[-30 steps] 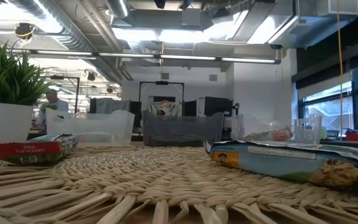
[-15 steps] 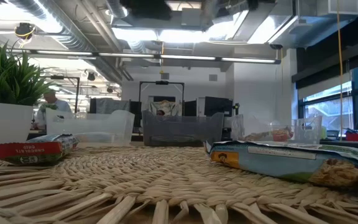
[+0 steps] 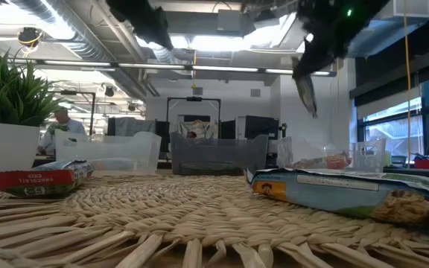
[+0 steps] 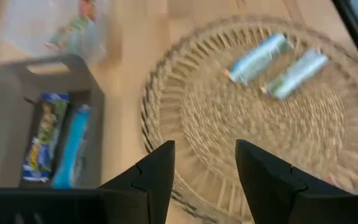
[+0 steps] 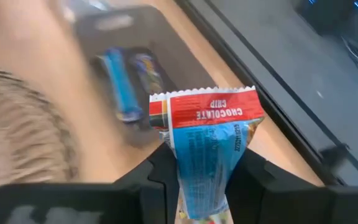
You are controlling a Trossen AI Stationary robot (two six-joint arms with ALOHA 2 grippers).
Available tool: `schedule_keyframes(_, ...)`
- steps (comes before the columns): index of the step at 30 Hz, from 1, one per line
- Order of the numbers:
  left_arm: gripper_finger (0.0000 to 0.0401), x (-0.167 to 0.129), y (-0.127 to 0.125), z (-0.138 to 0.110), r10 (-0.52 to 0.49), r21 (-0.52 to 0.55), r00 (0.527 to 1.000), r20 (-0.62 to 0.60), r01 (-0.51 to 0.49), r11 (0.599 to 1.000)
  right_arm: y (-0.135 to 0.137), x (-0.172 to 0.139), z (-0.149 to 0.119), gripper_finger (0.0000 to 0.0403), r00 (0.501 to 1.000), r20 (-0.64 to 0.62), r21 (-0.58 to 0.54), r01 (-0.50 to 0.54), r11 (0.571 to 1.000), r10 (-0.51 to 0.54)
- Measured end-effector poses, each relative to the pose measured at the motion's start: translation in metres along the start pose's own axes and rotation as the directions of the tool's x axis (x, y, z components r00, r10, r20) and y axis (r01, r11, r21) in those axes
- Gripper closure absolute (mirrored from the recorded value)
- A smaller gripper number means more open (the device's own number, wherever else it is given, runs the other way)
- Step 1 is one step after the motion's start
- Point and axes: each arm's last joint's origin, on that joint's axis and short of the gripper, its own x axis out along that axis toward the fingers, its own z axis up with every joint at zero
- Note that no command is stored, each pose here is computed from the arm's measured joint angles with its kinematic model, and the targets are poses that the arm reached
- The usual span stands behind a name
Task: Pick and place Granola Bars by type
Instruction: Put the red granola bar into the right transparent bin
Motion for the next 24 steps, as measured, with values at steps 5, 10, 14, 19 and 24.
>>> schedule_keyframes(5,0.0240,0.010,-0.012,-0.003,-0.028,0.075,0.998,-0.052,0.032,0.997,-0.013,0.022,-0.017,0.0299,0.994,-0.077,0.029,0.078,0.997,-0.076)
schedule_keyframes(10,0.0237,0.020,-0.025,-0.007,-0.054,0.186,0.993,-0.109,0.073,0.980,-0.024,0.039,-0.044,0.0299,0.977,-0.174,0.088,0.142,0.986,-0.125)
schedule_keyframes(14,0.0238,0.023,-0.032,-0.012,-0.065,0.253,0.985,-0.160,0.105,0.962,-0.028,0.047,-0.058,0.0299,0.966,-0.215,0.123,0.175,0.977,-0.146)
schedule_keyframes(19,0.0240,0.030,-0.039,-0.018,-0.073,0.312,0.972,-0.223,0.142,0.939,-0.030,0.051,-0.068,0.0299,0.959,-0.243,0.122,0.179,0.976,-0.146)
schedule_keyframes(24,0.0237,0.044,-0.052,-0.027,-0.060,0.391,0.948,-0.313,0.186,0.901,-0.031,0.052,-0.071,0.0299,0.957,-0.258,0.155,0.180,0.971,-0.136)
